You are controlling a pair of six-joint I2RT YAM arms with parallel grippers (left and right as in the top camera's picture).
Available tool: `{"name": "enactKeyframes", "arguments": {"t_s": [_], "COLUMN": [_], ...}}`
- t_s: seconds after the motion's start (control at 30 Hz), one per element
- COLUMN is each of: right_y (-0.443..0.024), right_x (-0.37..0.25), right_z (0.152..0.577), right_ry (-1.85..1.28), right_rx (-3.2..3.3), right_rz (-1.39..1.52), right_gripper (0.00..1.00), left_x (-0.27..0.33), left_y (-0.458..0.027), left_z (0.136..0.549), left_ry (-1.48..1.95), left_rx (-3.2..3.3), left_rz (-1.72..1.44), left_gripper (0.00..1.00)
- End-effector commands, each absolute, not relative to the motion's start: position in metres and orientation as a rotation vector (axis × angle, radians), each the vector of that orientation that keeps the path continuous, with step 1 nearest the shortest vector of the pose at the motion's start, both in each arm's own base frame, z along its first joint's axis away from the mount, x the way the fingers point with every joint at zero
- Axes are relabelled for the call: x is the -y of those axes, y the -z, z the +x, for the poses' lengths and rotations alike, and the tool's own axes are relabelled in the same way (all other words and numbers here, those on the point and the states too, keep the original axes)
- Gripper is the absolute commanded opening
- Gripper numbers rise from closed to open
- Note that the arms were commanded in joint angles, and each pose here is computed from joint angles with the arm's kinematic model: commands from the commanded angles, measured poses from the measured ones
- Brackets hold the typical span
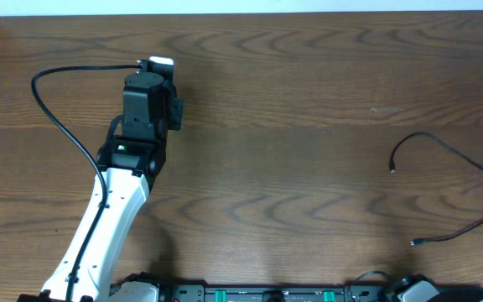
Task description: Untangle cables
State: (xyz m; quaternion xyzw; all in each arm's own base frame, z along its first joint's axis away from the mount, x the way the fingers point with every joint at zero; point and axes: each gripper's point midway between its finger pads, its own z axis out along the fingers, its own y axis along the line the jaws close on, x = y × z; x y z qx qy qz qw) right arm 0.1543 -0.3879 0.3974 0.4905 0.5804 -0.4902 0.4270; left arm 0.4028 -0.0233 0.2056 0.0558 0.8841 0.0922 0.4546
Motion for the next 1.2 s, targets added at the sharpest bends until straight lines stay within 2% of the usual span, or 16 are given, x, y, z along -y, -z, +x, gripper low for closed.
{"name": "enactKeyframes", "arguments": {"t_s": [0.0, 0.13, 0.3, 0.53, 0.67, 0.93, 1.0, 1.17], "right_y": [-0.391, -0.370, -0.344, -0.257, -0.215, -0.183, -0.161, -0.104], "right_x": [0.401, 0.416, 0.417, 0.418, 0.406, 0.375, 0.365, 0.354], "right_z": [0.123, 0.114, 0.152, 0.169, 0.197, 0.255, 0.269, 0.270], "right_ry": [1.177, 1.101, 0.879, 0.710, 0.547, 0.544, 0.537, 0.499], "right_rx": [-1.312, -1.358, -1.501, -1.668, -1.783, -1.972, -2.071, -2.238], "right_rz": [1.403, 1.435, 1.350, 1.552, 1.583, 1.476, 1.439, 1.490], "right_gripper": [0.01, 0.01, 0.01, 0.01, 0.01, 0.01, 0.01, 0.01], "left_x": [0.022, 0.022, 0.022, 0.022, 0.022, 0.028, 0.031, 0.030], "left_y": [-0.202, -0.202, -0.202, -0.202, -0.202, -0.201, -0.201, -0.201], "left_z": [0.403, 0.403, 0.403, 0.403, 0.403, 0.403, 0.403, 0.403], "left_ry": [-0.233, -0.232, -0.232, -0.232, -0.232, -0.192, -0.178, -0.178], "left_rx": [-2.197, -2.197, -2.197, -2.197, -2.197, -2.199, -2.199, -2.199], "left_rz": [0.135, 0.136, 0.136, 0.136, 0.135, 0.156, 0.164, 0.163], "left_gripper": [0.32, 0.32, 0.32, 0.32, 0.32, 0.32, 0.32, 0.32]}}
